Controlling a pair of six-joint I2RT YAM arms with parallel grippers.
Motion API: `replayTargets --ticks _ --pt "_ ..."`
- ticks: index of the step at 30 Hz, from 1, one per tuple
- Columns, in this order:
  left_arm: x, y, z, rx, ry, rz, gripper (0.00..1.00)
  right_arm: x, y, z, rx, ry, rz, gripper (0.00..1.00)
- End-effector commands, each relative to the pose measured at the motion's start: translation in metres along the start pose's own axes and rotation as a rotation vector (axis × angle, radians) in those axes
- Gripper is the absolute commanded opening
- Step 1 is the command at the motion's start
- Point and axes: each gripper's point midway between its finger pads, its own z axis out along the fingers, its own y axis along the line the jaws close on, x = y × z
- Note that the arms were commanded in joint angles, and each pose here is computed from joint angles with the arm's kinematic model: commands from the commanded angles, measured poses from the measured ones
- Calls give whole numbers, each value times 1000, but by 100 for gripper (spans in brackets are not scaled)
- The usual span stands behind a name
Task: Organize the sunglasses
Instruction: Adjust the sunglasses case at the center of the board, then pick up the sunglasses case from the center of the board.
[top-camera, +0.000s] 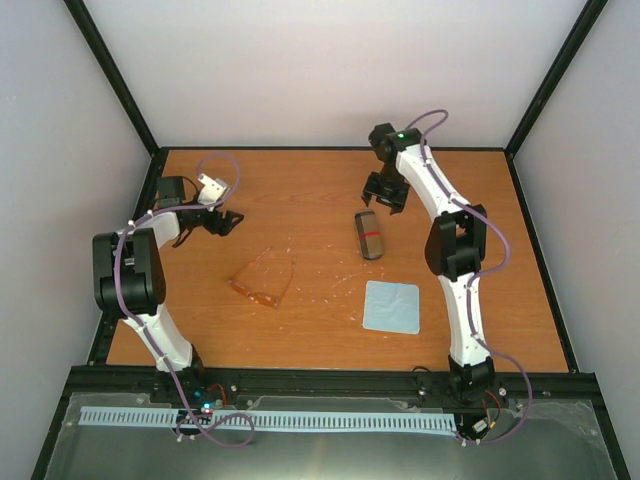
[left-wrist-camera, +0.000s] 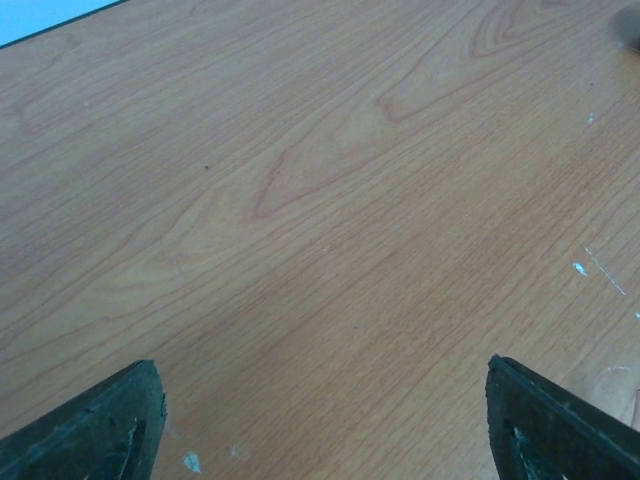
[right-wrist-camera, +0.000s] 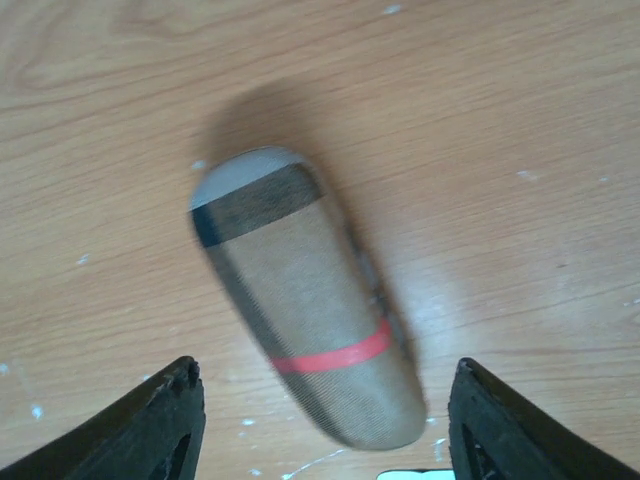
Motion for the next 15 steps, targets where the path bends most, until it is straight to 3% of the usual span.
replayTargets --ticks 1,8,15 --pt "-11 8 -10 -35 -41 27 87 25 20 7 69 28 -66 70" --pt "-3 13 -17 -52 -38 32 88 34 15 17 213 -15 -291 73" --pt "1 12 -16 -53 -28 22 88 27 -7 14 318 -38 -399 79"
